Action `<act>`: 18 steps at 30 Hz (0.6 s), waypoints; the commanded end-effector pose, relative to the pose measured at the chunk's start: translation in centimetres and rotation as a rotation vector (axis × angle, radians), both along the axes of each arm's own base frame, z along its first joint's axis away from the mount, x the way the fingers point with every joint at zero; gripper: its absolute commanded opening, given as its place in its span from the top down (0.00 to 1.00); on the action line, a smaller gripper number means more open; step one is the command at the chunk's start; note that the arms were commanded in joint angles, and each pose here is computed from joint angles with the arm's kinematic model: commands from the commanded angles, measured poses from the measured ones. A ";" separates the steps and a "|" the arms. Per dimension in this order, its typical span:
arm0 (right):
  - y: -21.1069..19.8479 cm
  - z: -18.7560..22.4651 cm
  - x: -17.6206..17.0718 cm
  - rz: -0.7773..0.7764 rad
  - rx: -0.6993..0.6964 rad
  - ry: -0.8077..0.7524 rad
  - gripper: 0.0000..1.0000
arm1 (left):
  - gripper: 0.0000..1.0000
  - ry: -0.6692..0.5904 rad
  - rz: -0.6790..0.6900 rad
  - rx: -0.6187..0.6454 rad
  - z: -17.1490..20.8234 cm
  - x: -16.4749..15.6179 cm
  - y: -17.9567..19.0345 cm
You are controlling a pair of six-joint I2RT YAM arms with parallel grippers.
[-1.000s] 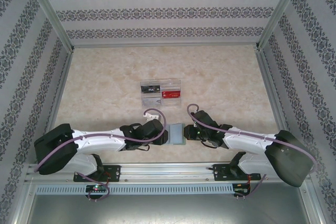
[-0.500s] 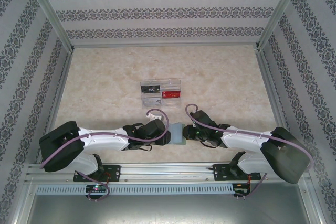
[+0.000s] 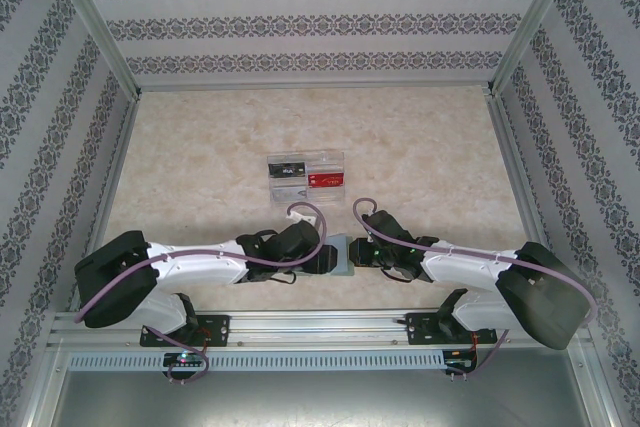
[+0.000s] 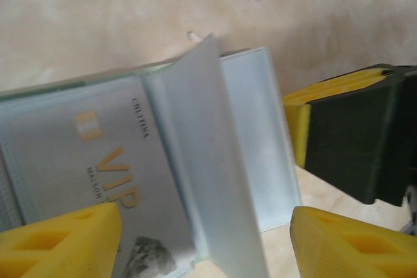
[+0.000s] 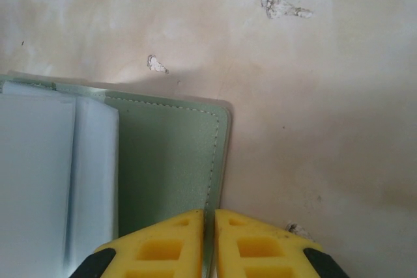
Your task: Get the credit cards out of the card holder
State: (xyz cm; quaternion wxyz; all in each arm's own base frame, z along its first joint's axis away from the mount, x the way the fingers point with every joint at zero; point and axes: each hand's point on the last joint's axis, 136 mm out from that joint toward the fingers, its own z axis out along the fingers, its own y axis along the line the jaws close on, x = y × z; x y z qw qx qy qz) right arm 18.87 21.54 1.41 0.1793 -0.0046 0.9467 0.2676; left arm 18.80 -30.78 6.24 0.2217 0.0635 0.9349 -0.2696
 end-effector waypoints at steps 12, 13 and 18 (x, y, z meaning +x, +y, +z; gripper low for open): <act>-0.6 1.0 0.2 -0.023 -0.006 -0.037 0.84 | 0.44 0.000 -0.112 -0.092 1.2 -0.3 -4.8; -0.7 1.3 0.2 -0.026 -0.005 -0.045 0.83 | 0.45 -0.005 -0.107 -0.085 1.3 -0.3 -4.6; -0.3 3.2 0.2 -0.001 0.034 -0.088 0.77 | 0.51 -0.077 -0.029 0.005 2.0 0.6 -1.0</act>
